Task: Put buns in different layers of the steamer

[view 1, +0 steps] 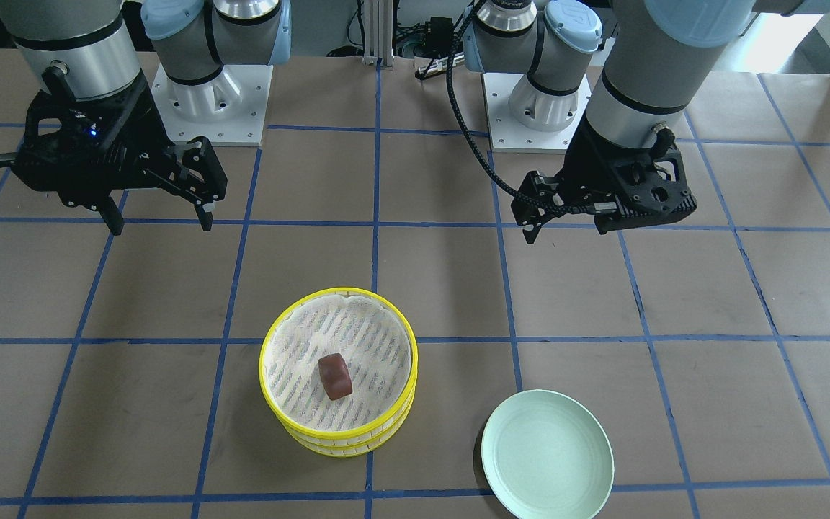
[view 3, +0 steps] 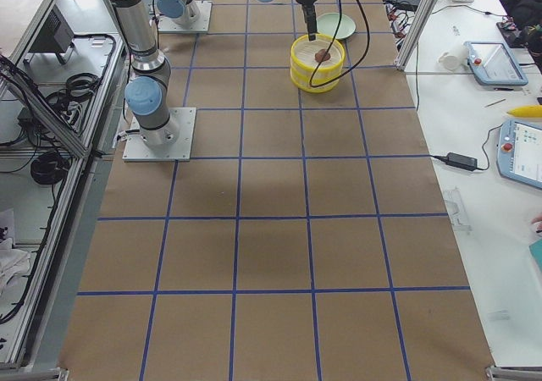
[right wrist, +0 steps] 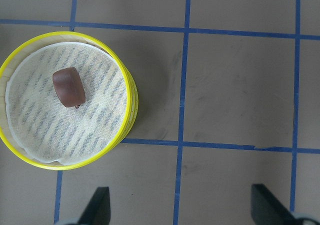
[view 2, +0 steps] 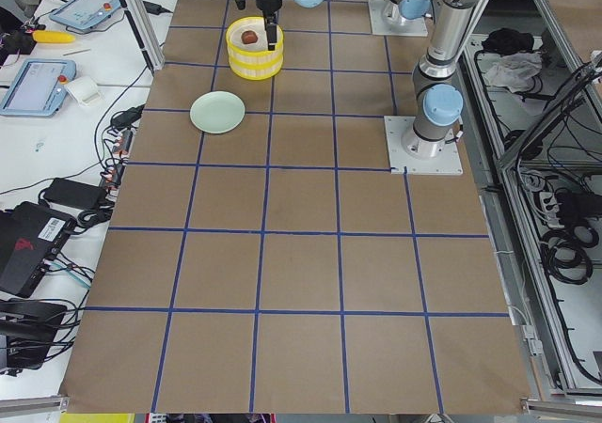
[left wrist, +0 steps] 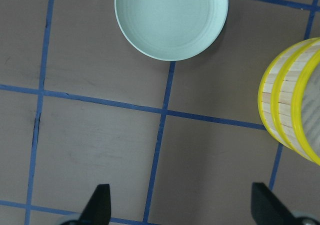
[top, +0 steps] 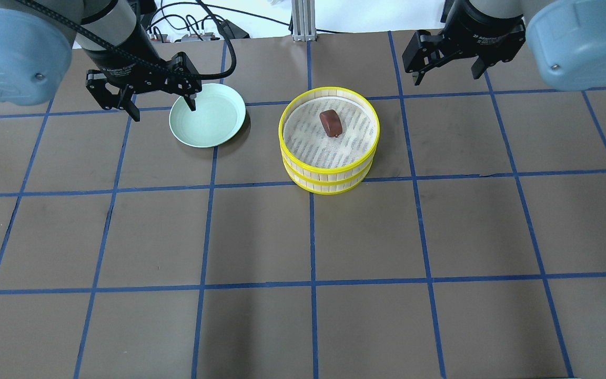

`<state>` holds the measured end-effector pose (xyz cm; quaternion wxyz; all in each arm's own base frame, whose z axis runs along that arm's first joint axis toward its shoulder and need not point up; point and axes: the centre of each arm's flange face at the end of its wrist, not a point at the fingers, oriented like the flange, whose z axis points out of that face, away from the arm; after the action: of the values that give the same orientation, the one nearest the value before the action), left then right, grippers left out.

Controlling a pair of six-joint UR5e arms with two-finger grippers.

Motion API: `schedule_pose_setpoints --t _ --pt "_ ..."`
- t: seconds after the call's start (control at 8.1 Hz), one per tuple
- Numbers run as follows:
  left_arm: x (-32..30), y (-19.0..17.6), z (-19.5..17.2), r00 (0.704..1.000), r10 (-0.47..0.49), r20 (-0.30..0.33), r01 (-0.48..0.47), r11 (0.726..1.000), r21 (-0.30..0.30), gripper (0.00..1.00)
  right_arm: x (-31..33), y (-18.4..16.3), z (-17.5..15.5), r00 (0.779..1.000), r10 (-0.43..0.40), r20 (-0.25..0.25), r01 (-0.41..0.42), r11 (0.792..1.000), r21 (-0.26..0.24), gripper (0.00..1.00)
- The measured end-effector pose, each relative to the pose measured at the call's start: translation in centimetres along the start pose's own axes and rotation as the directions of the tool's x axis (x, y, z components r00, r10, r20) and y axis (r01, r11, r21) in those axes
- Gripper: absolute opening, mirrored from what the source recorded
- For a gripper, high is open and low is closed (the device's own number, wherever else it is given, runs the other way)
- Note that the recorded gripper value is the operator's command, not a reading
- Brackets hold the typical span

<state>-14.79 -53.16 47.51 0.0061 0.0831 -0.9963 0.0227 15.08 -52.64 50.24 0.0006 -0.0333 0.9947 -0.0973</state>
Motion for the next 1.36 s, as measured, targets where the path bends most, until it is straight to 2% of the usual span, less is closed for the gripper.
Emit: schedule_pose_setpoints --t 0.25,0.99,1.36 --pt "1.4 0.9 0.2 0.999 0.031 -0.007 -0.031 1.0 -0.006 1.0 0.8 -0.6 0.0 1.0 0.002 -0.007 -0.002 1.0 0.014 1.0" --pt "1.6 1.6 0.4 0.999 0.038 -0.003 -0.038 0.999 -0.011 1.0 1.0 -0.2 0.0 1.0 -0.001 -0.011 0.002 1.0 0.007 1.0" --pt "1.5 1.6 0.5 0.999 0.038 0.005 -0.038 0.999 -0.011 1.0 1.0 0.9 -3.0 1.0 0.007 -0.014 -0.006 0.998 0.063 1.0"
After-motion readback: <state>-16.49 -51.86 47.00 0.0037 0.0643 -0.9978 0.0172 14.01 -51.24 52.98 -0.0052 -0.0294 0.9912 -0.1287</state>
